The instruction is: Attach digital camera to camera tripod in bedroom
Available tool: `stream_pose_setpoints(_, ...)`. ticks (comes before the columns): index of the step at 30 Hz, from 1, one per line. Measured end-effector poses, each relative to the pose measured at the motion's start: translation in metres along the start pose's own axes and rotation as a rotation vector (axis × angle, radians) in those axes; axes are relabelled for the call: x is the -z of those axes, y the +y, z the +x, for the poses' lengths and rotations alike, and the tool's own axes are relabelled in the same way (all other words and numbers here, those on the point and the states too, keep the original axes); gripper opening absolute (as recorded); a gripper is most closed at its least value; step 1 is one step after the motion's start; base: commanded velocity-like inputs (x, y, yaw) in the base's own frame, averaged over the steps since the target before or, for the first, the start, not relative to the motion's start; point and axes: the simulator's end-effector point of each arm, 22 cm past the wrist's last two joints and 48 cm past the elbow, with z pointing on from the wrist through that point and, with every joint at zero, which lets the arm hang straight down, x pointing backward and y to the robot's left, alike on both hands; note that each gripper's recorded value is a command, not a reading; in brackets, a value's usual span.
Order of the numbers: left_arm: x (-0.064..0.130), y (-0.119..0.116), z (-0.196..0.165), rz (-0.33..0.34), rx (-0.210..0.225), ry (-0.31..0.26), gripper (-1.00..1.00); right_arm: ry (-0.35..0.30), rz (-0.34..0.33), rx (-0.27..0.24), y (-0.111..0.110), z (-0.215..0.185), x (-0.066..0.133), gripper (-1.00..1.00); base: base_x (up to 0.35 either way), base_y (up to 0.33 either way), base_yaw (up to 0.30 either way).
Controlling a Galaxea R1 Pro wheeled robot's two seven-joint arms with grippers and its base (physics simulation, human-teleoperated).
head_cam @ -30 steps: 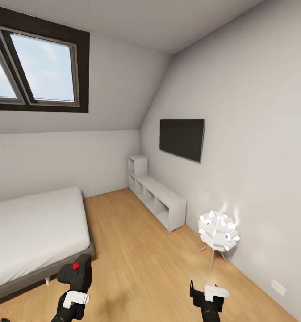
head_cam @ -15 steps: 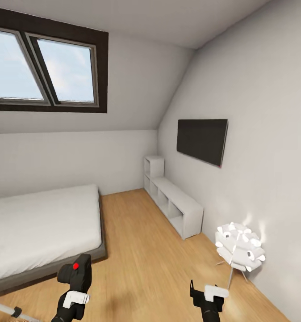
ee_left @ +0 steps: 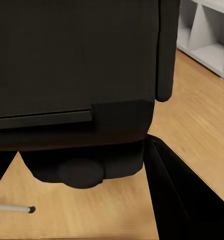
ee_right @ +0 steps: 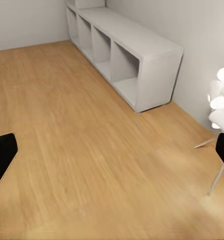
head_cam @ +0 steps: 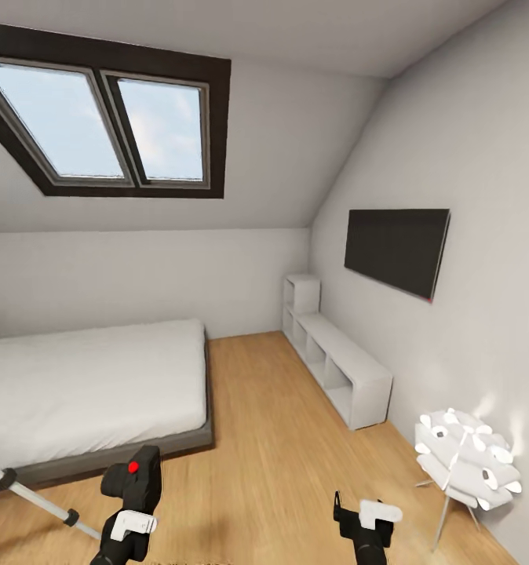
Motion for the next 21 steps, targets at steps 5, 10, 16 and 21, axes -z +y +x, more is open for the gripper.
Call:
stream_pose_setpoints(5, 0.0, 0.0, 0.0001, 0.0, 0.0, 0.0, -1.0, 0.0, 0.0, 0.0, 0.0, 0.0001, 0.0, 1.0, 0.0, 0.0, 0.286)
stream_pose_setpoints(10, 0.0, -0.0001, 0.0001, 0.0, 0.0, 0.0, -1.0, 0.0, 0.0, 0.0, 0.0, 0.0, 0.0, 1.0, 0.0, 0.0, 0.286)
stream_pose_setpoints(16, 0.0, -0.0001, 0.0, 0.0, 0.0, 0.0, -1.0, 0.001, 0.0, 0.0, 0.0002, 0.0001, 0.0, 1.0, 0.0, 0.0, 0.286)
stream_pose_setpoints(21, 0.0001, 0.0001, 0.0, -0.001, 0.0, 0.0, -1.0, 0.001, 0.0, 0.0, 0.0004, 0.0001, 0.0001, 1.0, 0.0, 0.0, 0.286)
